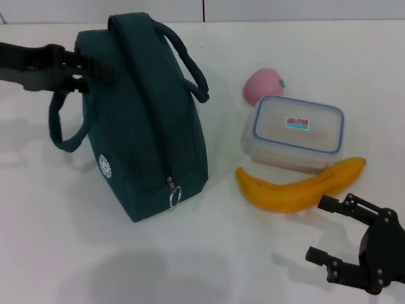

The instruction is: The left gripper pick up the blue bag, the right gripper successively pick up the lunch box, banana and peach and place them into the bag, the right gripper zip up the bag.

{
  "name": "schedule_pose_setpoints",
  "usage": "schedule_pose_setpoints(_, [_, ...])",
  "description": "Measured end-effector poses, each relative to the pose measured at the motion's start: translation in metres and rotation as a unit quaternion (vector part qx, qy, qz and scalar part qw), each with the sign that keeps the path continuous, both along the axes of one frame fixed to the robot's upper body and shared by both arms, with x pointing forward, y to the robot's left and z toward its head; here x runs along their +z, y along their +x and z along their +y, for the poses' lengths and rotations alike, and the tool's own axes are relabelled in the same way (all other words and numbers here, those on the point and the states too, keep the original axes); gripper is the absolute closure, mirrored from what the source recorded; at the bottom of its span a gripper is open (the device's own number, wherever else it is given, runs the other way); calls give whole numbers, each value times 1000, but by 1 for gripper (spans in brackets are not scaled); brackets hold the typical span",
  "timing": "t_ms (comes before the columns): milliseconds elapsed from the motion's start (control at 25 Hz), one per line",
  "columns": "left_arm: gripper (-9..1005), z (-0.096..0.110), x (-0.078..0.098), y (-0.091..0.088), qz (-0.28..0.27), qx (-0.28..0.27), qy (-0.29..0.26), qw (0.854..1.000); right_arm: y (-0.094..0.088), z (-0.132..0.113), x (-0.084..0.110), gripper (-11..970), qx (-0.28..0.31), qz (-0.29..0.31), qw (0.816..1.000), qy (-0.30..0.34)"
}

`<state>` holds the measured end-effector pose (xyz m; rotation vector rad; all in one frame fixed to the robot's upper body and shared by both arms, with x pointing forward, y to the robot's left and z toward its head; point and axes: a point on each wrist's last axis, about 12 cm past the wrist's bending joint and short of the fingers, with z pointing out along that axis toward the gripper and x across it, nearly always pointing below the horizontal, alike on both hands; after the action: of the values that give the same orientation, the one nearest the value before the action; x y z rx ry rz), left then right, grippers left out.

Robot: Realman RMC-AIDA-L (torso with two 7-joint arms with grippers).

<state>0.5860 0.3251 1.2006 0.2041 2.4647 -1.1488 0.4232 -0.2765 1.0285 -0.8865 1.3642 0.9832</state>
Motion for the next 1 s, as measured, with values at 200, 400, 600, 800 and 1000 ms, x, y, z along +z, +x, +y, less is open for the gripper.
schedule_pose_setpoints(200, [377,-1,0,0,-3,-6,4,1000,-1,0,0,175,0,1,1000,2])
schedule_pose_setpoints(400, [484,-4,-2,0,-7,-13,5,1000,-2,0,1,176,3,-1,1000,6])
schedule_pose_setpoints(600, [691,-6,-2,1,-14,-19,4,1000,-3,-1,2,177,5,-2,1000,10])
schedule_pose_setpoints(800, [907,-7,-2,1,-10,-19,0,1000,-3,-1,3,178,-2,10,1000,21])
schedule_pose_setpoints(1000, [944,-7,2,1,-18,-20,-19,999,0,-10,10,179,-51,79,990,102])
